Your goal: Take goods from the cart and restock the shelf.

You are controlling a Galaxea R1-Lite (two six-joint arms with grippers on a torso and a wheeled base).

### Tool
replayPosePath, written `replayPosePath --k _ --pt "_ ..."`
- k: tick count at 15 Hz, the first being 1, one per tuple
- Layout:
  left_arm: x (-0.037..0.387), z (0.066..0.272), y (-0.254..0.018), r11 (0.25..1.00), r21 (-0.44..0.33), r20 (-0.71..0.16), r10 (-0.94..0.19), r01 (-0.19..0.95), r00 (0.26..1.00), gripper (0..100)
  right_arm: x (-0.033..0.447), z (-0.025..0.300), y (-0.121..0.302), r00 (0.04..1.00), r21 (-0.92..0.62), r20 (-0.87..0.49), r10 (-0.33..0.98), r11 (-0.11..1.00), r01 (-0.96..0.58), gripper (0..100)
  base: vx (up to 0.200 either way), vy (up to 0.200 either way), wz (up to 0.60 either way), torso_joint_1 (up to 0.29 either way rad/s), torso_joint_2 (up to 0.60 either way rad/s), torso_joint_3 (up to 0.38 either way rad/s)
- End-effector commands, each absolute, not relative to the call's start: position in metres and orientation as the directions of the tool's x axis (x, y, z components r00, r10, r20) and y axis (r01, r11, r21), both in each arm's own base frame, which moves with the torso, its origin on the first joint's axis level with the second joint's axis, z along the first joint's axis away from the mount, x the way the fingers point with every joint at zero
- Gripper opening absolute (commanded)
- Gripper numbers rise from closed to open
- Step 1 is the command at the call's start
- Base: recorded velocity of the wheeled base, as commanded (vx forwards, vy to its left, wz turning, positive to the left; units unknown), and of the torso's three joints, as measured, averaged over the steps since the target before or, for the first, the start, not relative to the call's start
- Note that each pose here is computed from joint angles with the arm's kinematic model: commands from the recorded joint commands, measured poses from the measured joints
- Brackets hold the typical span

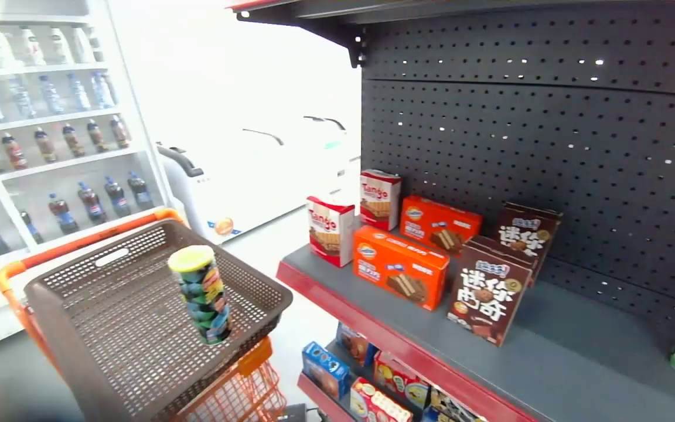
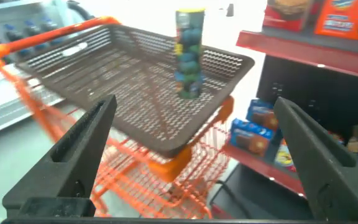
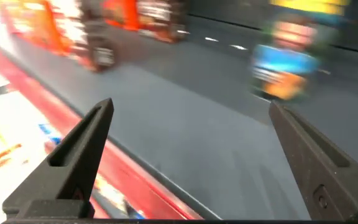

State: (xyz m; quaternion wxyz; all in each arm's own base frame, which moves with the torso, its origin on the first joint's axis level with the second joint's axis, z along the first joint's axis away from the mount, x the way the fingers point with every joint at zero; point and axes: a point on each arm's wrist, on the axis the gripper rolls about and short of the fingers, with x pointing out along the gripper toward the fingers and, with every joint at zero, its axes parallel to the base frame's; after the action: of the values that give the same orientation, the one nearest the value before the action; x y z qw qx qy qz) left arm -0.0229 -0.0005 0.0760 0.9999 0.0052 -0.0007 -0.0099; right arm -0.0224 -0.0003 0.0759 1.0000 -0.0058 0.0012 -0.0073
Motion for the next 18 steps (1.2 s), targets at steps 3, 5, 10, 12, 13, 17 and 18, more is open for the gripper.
replayPosePath --k 3,5,10,12,13,17,18 --pt "-0.023 0.076 0.000 1.000 0.012 0.002 -0.018 0.018 1.000 100 -0.022 0.076 0.000 1.000 -0.011 -0.002 -0.017 1.000 0.017 100 0.000 0.000 0.20 0.002 0.00 0.001" --pt "-0.025 0.082 -0.001 0.999 0.022 0.020 -0.037 0.036 0.999 100 -0.022 0.076 0.000 1.000 -0.011 -0.003 -0.017 1.000 0.017 100 0.000 0.000 0.00 0.000 0.00 0.000" --pt "0.014 0.169 -0.002 0.993 0.019 -0.172 -0.110 0.115 0.979 100 -0.022 0.076 0.000 1.000 -0.011 -0.002 -0.017 1.000 0.017 100 0.000 0.000 0.00 0.000 0.00 0.000" --pt "0.040 0.181 -0.003 0.993 0.010 -0.270 -0.108 0.115 0.957 100 -0.022 0.076 0.000 1.000 -0.011 -0.002 -0.017 1.000 0.017 100 0.000 0.000 0.00 0.000 0.00 0.000" --pt "0.056 0.183 -0.003 0.993 0.004 -0.328 -0.108 0.116 0.938 100 -0.022 0.076 0.000 1.000 -0.011 -0.002 -0.017 1.000 0.017 100 0.000 0.000 0.00 0.000 0.00 0.000" --pt "0.105 0.174 -0.004 0.994 0.014 -0.455 -0.090 0.108 0.886 100 -0.022 0.076 0.000 1.000 -0.009 -0.002 -0.017 1.000 0.017 100 0.000 0.000 0.00 0.000 0.00 0.000" --pt "0.127 0.173 -0.006 0.989 0.033 -0.462 -0.112 0.144 0.880 100 -0.022 0.076 0.000 1.000 -0.011 -0.003 -0.017 1.000 0.017 100 0.000 0.000 0.00 0.000 0.00 0.000"
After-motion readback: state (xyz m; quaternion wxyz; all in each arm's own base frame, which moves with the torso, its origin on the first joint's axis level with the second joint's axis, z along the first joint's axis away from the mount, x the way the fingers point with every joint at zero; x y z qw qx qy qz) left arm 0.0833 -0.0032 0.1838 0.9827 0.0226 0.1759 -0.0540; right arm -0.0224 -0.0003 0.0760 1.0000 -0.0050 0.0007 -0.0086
